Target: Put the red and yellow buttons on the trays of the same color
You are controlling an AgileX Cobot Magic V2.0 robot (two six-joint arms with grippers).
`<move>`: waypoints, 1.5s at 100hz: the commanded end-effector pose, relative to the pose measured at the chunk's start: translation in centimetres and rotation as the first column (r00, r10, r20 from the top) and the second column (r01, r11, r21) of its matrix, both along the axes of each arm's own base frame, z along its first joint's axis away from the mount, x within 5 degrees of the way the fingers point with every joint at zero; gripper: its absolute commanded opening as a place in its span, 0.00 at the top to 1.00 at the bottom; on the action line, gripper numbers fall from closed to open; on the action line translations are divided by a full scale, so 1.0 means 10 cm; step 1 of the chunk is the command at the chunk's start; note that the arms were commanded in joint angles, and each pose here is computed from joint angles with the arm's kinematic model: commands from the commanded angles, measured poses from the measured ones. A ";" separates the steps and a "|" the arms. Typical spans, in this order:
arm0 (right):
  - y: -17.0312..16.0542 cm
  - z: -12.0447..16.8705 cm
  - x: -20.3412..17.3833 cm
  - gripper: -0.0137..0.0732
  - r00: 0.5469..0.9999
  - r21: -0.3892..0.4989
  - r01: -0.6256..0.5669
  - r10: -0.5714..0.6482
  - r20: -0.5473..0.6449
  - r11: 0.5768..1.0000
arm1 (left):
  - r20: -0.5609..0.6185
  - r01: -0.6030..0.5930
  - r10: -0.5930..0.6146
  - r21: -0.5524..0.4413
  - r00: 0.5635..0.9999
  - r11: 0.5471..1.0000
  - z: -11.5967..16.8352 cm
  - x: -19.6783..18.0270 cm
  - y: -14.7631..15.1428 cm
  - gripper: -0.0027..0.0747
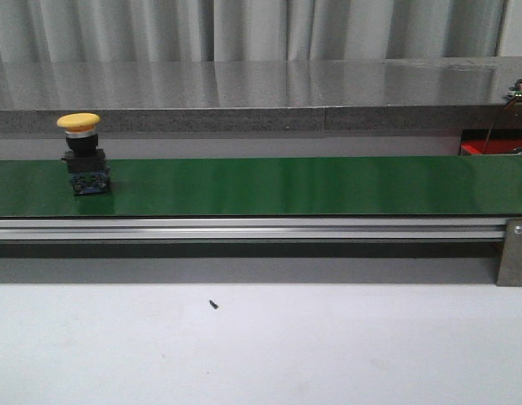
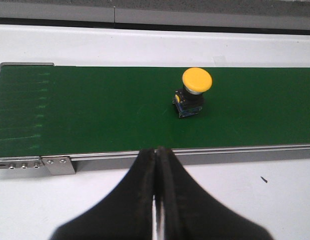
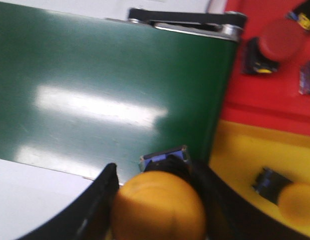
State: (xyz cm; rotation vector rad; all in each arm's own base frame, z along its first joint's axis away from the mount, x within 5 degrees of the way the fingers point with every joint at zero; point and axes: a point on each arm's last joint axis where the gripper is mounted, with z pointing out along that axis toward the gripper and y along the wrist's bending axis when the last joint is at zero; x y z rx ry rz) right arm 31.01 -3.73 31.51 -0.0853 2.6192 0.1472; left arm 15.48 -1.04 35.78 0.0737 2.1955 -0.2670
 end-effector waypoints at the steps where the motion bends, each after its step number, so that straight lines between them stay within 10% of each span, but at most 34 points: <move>1: -0.23 0.20 -0.15 0.73 0.988 -0.017 0.101 -0.098 0.117 0.995 | 0.076 -0.010 0.012 -0.024 0.997 1.000 0.12 0.02 -0.01 0.99; 94: -1.11 -1.18 -0.76 0.73 0.857 -0.023 0.509 -0.510 -0.082 0.860 | 0.076 -0.010 0.012 -0.024 0.997 1.000 0.12 0.02 -0.01 0.99; 125: -1.12 -1.14 -0.75 0.17 0.856 -0.027 0.513 -0.513 -0.054 0.858 | 0.076 -0.010 0.012 -0.024 0.997 1.000 0.12 0.02 -0.01 0.99; 150: -1.11 -0.79 -0.74 0.15 0.861 -0.030 0.508 -0.506 0.049 0.861 | 0.076 -0.010 0.012 -0.024 0.997 1.000 0.12 0.02 -0.01 0.99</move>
